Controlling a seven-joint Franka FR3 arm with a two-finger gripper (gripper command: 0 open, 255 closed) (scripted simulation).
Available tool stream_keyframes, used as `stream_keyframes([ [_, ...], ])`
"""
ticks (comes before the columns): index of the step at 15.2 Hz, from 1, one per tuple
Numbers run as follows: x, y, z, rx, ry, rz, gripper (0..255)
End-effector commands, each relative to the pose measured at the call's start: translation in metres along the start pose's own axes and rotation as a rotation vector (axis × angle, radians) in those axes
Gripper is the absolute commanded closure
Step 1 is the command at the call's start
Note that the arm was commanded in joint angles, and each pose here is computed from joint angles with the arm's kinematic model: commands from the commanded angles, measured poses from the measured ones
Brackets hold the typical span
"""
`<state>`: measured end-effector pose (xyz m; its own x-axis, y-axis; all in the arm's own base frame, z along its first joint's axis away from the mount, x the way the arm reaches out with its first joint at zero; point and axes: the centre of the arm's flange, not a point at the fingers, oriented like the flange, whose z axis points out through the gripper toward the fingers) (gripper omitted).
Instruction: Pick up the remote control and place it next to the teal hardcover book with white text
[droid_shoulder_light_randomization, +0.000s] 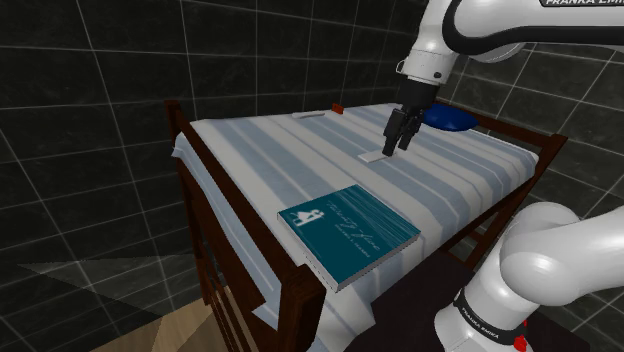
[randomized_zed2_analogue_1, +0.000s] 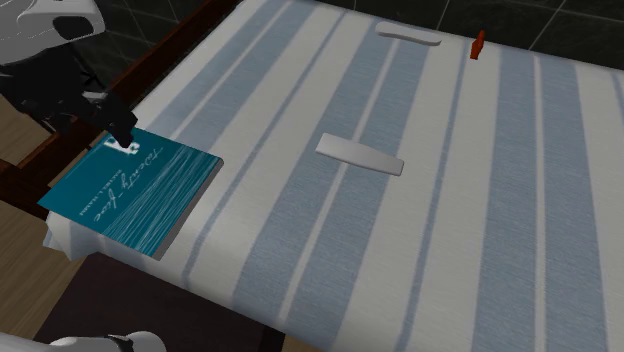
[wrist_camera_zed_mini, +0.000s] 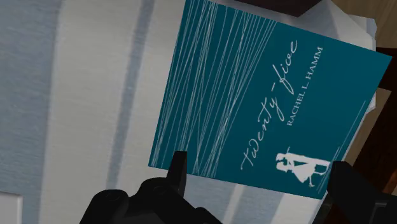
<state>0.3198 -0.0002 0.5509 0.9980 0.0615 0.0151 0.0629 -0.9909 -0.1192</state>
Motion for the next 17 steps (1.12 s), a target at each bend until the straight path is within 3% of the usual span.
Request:
stream_keyframes([
  [1, 0.000, 0.000, 0.000, 0.000, 0.000, 0.000, 0],
  [9, -0.009, 0.098, 0.029, -0.015, -0.018, -0.266, 0],
  [17, 0.008, 0.195, 0.056, -0.031, -0.036, -0.532, 0],
])
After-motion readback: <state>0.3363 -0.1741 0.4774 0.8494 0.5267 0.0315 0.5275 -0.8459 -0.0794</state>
